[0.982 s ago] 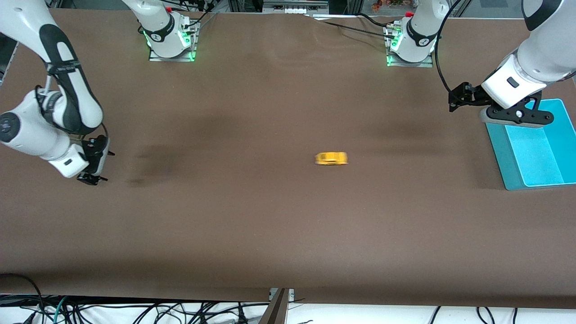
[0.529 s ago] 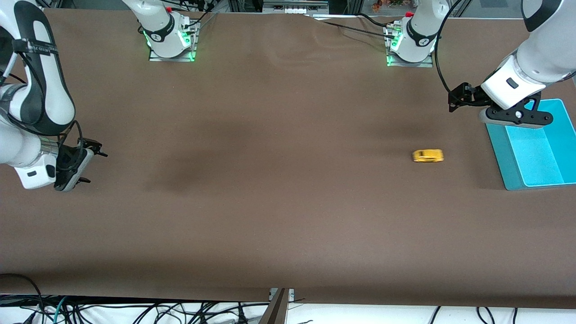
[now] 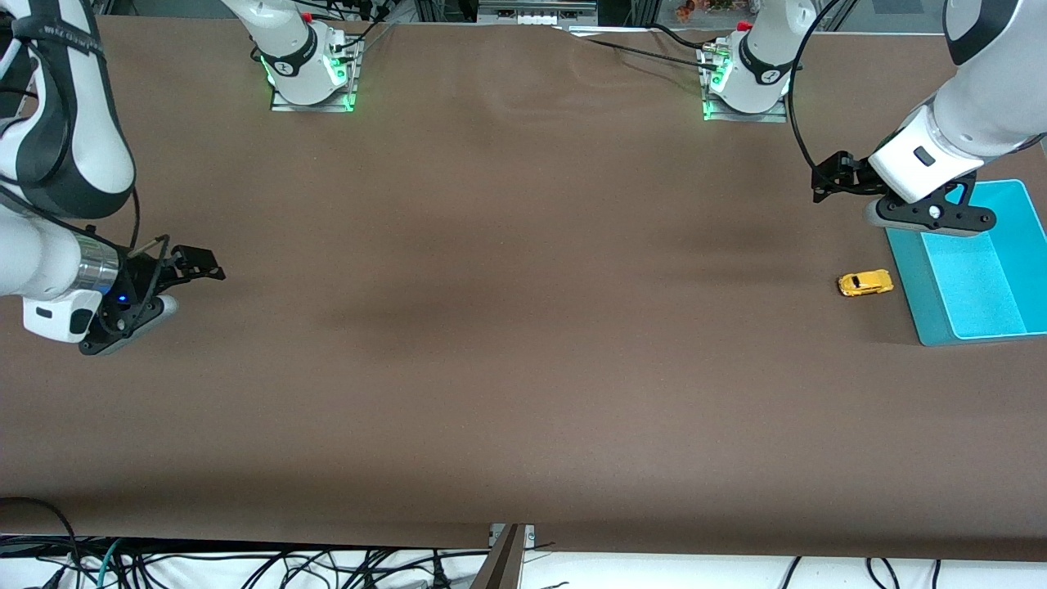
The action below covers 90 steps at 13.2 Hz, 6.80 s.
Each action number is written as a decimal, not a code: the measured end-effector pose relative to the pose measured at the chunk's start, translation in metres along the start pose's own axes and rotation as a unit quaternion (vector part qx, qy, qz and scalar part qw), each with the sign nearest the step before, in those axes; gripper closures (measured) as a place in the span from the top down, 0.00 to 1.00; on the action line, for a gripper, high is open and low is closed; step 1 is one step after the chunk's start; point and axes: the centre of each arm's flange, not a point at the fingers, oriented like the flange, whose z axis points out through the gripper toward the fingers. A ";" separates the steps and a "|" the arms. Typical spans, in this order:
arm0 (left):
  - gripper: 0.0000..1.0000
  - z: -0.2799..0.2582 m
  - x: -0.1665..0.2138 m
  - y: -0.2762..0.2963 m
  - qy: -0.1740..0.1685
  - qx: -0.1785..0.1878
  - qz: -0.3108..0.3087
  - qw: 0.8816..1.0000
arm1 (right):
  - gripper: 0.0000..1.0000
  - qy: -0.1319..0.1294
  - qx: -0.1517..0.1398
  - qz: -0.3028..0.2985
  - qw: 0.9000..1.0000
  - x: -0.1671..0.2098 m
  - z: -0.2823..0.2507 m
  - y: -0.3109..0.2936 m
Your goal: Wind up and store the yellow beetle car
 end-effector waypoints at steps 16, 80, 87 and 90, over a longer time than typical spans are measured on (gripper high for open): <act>1.00 0.157 0.014 -0.176 -0.025 -0.013 0.378 0.925 | 1.00 0.042 -0.122 0.083 0.988 -0.088 -0.162 -0.070; 1.00 0.059 -0.005 -0.252 -0.037 -0.063 0.418 0.905 | 1.00 -0.001 -0.068 0.210 0.975 -0.108 -0.117 -0.012; 1.00 0.006 0.043 -0.090 -0.023 -0.021 0.271 0.962 | 1.00 -0.001 -0.068 0.211 0.975 -0.108 -0.118 -0.011; 1.00 0.001 0.048 -0.060 -0.021 -0.005 0.245 0.969 | 1.00 -0.001 -0.068 0.211 0.975 -0.108 -0.118 -0.011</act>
